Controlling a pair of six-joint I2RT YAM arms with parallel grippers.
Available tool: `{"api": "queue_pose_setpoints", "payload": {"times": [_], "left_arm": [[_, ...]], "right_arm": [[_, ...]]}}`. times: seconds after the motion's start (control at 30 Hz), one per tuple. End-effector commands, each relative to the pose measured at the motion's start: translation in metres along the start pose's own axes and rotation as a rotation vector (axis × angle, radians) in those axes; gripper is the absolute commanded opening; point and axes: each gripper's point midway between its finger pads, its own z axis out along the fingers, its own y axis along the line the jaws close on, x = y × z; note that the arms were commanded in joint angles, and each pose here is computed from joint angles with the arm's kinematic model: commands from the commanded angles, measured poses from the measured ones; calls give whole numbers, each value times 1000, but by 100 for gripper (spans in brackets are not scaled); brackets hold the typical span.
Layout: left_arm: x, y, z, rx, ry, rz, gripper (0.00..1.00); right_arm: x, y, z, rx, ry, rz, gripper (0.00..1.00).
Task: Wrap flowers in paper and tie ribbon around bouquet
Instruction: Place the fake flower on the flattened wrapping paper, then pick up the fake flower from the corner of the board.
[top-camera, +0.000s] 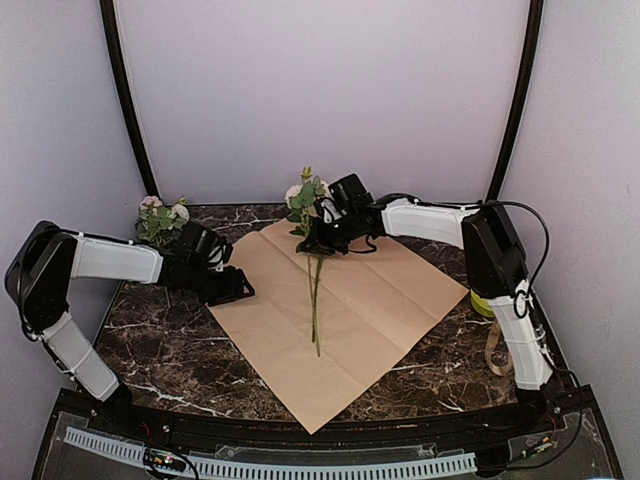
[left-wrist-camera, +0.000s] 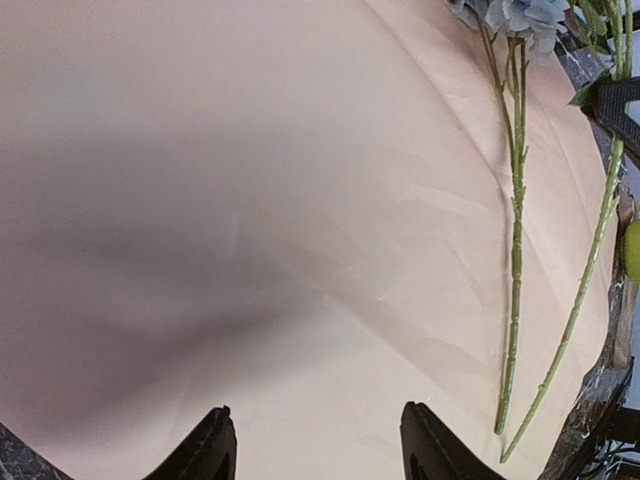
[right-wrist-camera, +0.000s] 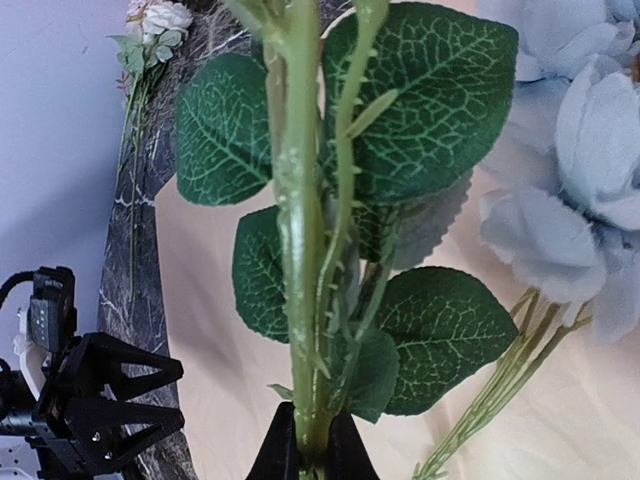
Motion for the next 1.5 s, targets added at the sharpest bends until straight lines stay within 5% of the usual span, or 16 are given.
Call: {"api": "queue_pose_setpoints", "payload": {"times": [0.0,0.1,0.5,0.77,0.93,1.17,1.47], "left_arm": [[17,12,11,-35,48,-7,57],[24,18,16,-42,70,-12,57],[24,16,17,-31,72,2,56],[-38,7,-27,-106,-57,138,61],[-98,60,-79,-205,-162,88,71],[-166,185,-137,-404,-265,-153,79],[-205,278,-121,-601,-160,-173,83]], "right_arm": [[-26,-9,7,40,-85,8,0],[-24,-21,17,63,-72,19,0],[-36,-26,1,126,-144,8,29],[-54,7,-53,125,-253,-70,33],[-50,28,-92,130,-299,-176,35],[-30,29,-111,138,-261,-251,35],[-3,9,-105,177,-179,-284,36]]}}
